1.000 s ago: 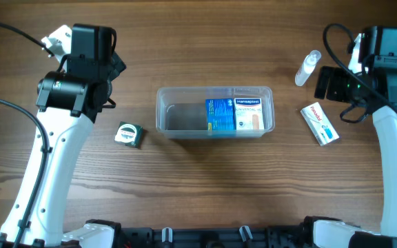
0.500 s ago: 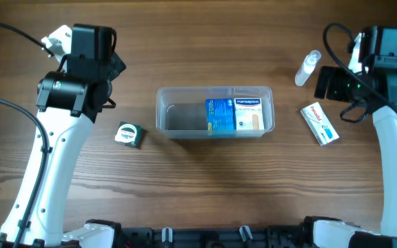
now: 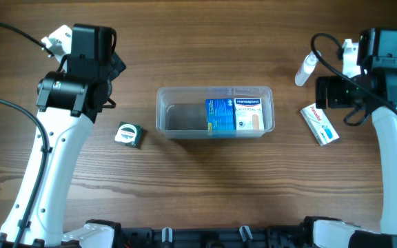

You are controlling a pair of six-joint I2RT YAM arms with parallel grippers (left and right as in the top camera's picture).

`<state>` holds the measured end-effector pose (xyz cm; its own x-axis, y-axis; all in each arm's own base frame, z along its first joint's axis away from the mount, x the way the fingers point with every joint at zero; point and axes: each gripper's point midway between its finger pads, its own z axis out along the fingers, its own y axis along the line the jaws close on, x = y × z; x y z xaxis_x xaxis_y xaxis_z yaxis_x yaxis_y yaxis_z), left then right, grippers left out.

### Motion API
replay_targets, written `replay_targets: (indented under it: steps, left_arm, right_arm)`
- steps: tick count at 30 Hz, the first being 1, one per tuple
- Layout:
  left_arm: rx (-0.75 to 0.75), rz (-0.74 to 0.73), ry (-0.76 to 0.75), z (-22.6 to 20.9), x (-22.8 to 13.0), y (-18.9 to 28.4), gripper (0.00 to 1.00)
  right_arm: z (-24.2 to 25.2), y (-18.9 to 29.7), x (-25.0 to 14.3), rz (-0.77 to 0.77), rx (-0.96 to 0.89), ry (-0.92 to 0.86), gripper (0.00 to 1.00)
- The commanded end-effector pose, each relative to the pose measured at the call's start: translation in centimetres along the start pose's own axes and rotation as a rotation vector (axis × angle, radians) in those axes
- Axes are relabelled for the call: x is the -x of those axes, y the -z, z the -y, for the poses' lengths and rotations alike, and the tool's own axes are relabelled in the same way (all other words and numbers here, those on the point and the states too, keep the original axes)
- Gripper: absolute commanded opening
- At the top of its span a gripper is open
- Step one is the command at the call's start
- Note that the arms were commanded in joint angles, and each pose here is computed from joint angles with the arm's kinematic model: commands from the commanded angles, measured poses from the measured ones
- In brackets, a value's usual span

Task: Pack container
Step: 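Reach the right gripper to the white Panadol box and grasp it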

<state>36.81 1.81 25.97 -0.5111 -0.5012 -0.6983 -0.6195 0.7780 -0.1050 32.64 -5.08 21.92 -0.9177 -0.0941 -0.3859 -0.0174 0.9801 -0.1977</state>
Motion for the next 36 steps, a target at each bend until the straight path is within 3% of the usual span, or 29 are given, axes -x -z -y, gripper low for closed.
replay_targets:
  steps: [1,9,17,25,32,36]
  left_arm:
    - [0.01,0.018,0.011,-0.3,0.6,0.2,1.0]
    - [0.01,0.018,0.011,-0.3,0.6,0.2,1.0]
    - [0.01,0.018,0.011,-0.3,0.6,0.2,1.0]
    - [0.01,0.018,0.011,-0.3,0.6,0.2,1.0]
    - [0.01,0.018,0.011,-0.3,0.6,0.2,1.0]
    - [0.01,0.018,0.011,-0.3,0.5,0.2,1.0]
  right_arm:
    - [-0.6,-3.9,-1.3,-0.089,0.014,0.155,1.0]
    - [1.0,-9.7,-2.9,-0.152,0.01,0.116,1.0]
    - [-1.7,-14.1,-6.3,-0.122,0.197,0.21,1.0]
    - [-2.0,-17.7,-7.1,-0.138,0.194,0.238,1.0]
    - [-2.6,-21.0,-9.6,-0.251,0.216,0.254,0.99]
    - [-1.9,-21.2,-9.3,-0.251,0.167,0.202,0.92]
